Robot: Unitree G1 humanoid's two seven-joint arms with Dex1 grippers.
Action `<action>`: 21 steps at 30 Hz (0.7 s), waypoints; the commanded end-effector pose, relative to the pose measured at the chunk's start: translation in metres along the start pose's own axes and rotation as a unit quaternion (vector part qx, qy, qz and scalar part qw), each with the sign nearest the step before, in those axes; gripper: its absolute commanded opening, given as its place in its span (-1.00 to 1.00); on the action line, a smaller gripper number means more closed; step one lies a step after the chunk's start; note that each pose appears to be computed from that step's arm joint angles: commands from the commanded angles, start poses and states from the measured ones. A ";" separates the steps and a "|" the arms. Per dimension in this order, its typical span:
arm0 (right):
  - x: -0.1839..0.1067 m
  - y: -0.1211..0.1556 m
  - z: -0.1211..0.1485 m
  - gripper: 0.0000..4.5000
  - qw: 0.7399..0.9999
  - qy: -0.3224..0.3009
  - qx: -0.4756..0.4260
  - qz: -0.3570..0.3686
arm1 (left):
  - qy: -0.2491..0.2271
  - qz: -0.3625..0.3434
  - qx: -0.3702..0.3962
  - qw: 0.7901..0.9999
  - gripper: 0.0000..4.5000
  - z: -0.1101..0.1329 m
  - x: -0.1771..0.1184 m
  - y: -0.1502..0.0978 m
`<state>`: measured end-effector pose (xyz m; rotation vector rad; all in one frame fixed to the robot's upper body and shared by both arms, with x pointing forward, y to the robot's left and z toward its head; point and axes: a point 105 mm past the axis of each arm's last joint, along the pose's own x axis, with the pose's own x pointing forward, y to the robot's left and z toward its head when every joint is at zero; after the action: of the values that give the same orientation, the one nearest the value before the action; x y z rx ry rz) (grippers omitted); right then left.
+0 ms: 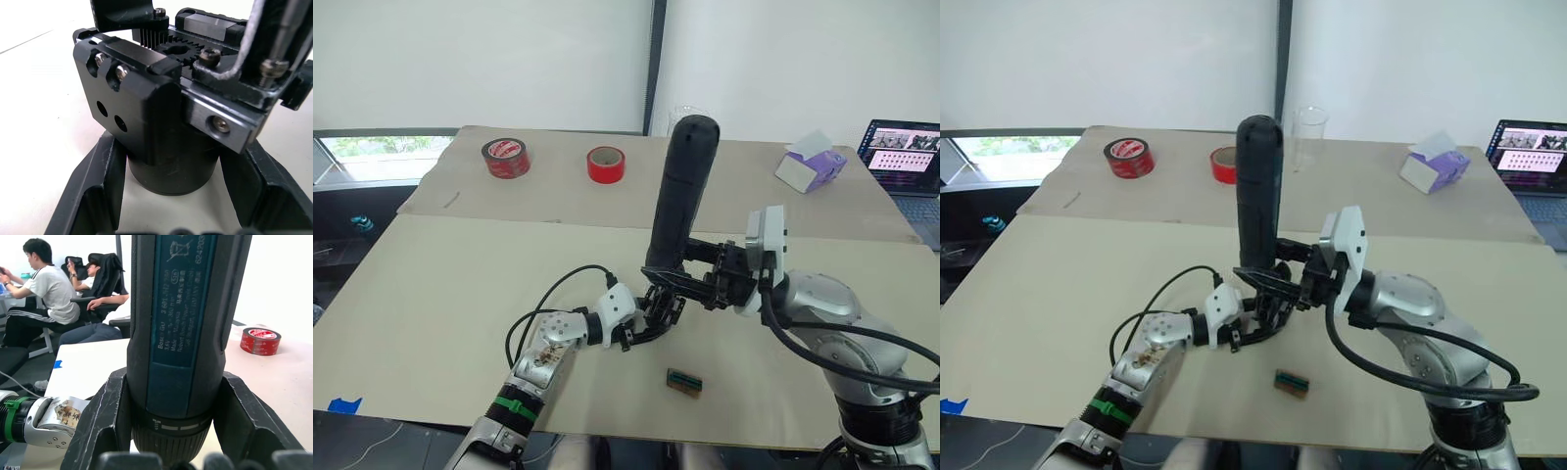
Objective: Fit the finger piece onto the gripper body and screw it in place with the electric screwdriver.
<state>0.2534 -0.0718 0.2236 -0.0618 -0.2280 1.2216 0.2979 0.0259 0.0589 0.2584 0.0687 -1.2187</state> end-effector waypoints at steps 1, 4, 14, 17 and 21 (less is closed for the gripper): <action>-0.002 -0.003 -0.013 -0.15 1.000 0.015 0.012 -0.011 | 0.050 -0.017 -0.042 0.998 0.01 -0.029 0.000 -0.013; -0.004 -0.006 -0.023 -0.15 0.999 0.031 0.010 -0.022 | 0.050 -0.017 -0.043 0.998 0.01 -0.030 0.000 -0.012; 0.007 0.003 -0.041 -0.15 0.998 0.062 -0.005 -0.004 | 0.049 -0.017 -0.045 0.998 0.01 -0.030 0.001 -0.013; 0.007 0.004 -0.052 -0.15 0.997 0.078 0.004 -0.002 | 0.049 -0.017 -0.045 0.998 0.01 -0.030 0.001 -0.012; 0.007 0.006 -0.061 -0.15 0.996 0.093 0.002 0.006 | 0.050 -0.017 -0.046 0.998 0.01 -0.031 0.001 -0.012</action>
<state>0.2521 -0.0536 0.2066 -0.1694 -0.2570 1.2483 0.2984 0.0261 0.0538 0.2462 0.0912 -1.2150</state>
